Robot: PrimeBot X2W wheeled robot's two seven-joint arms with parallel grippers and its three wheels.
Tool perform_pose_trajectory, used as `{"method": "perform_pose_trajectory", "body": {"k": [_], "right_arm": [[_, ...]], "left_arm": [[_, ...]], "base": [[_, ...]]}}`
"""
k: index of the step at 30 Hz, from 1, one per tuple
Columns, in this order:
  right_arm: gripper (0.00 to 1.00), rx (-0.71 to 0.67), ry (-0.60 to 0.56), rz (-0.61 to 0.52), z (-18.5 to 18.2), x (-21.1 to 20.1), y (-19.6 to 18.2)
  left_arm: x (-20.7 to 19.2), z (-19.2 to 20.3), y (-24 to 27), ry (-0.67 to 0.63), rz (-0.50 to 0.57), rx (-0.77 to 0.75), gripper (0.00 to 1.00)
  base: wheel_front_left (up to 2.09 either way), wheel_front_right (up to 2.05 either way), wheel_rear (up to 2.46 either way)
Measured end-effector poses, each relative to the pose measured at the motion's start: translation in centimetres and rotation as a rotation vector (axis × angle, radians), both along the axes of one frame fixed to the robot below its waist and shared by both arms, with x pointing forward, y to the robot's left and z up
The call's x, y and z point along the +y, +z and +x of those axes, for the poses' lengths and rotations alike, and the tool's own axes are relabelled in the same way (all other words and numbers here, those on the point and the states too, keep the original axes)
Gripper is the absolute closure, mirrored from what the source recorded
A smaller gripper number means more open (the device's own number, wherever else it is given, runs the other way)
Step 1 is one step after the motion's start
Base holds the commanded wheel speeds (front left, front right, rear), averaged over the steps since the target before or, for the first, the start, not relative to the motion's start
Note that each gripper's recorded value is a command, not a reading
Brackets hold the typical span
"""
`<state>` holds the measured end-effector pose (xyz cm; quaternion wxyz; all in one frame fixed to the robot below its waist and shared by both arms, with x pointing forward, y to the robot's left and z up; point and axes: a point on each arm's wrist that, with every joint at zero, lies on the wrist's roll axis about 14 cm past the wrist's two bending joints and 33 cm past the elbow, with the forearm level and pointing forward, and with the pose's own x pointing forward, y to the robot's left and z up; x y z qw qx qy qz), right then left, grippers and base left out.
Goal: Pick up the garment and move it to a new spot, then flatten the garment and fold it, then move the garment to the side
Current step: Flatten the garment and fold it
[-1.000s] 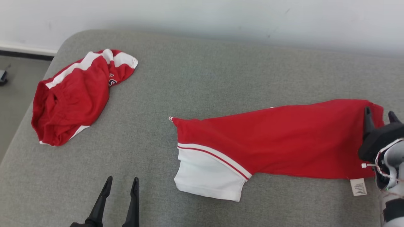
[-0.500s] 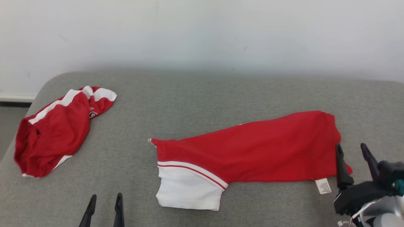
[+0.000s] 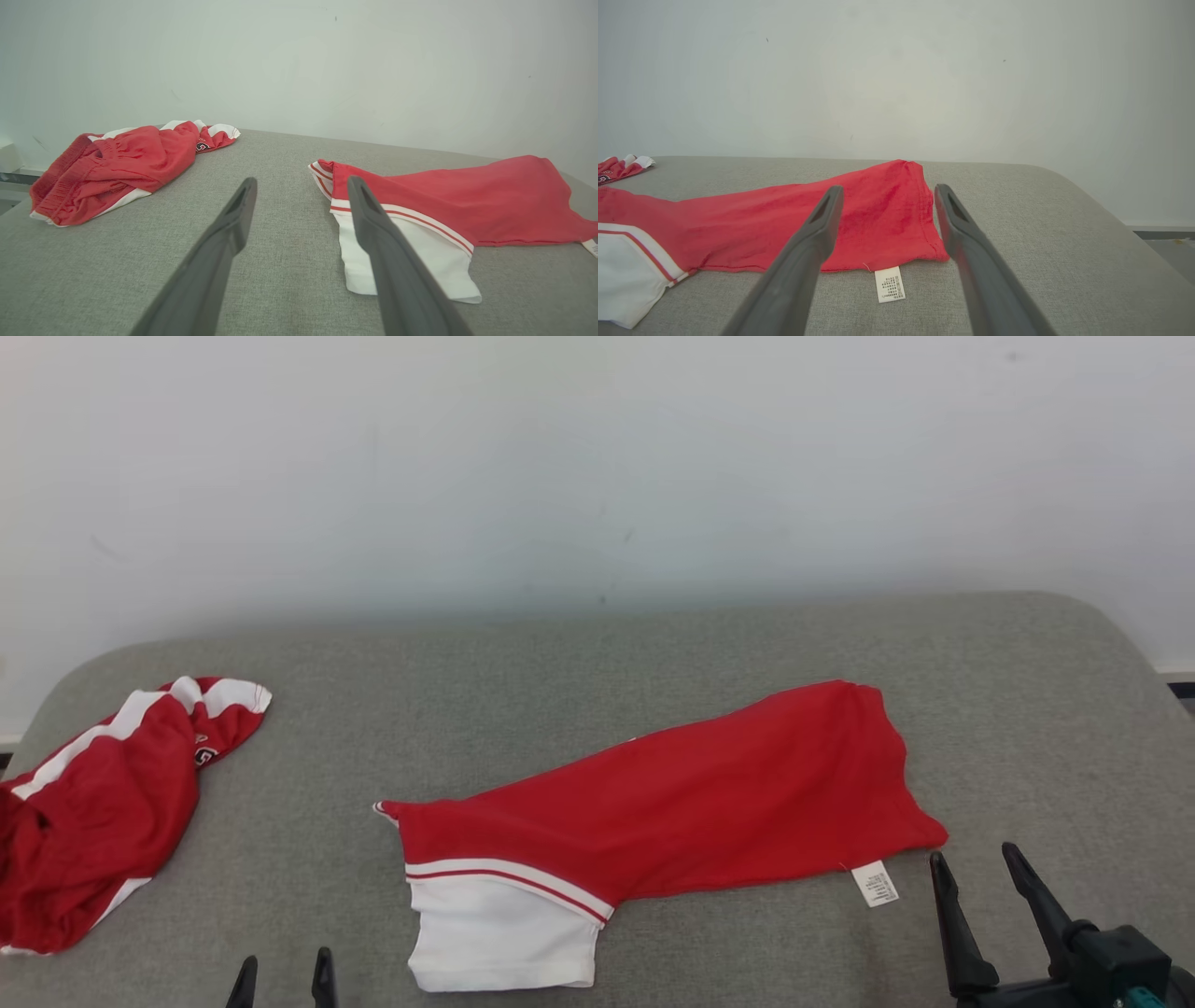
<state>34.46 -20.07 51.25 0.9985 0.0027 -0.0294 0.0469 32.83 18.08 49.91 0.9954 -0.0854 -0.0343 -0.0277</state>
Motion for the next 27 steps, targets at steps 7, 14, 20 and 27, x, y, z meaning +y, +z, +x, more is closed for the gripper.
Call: {"method": "perform_pose_trajectory", "body": {"k": [7, 14, 20, 27], "right_arm": [[0.0, 0.017, -0.034, 0.023, -1.7, -1.0, -0.9], [0.0, 0.036, -0.032, 0.039, -2.1, -0.8, -1.8], [0.0, 0.042, -0.024, 0.047, -2.1, -0.3, -2.1], [0.0, 0.042, -0.031, 0.059, -2.1, -0.3, -2.3]], "left_arm": [[-0.4, -0.3, -0.1, -0.026, 0.016, 0.002, 0.0], [-0.2, -1.0, -1.3, -0.018, 0.013, 0.04, 0.0], [0.0, -1.2, -1.5, -0.011, 0.007, 0.046, 0.0], [-0.1, -1.1, -1.9, -0.012, 0.007, 0.058, 0.0]], "base": [[0.0, 0.0, 0.0], [0.0, 0.0, 0.0], [0.0, 0.0, 0.0], [0.0, 0.0, 0.0]]}}
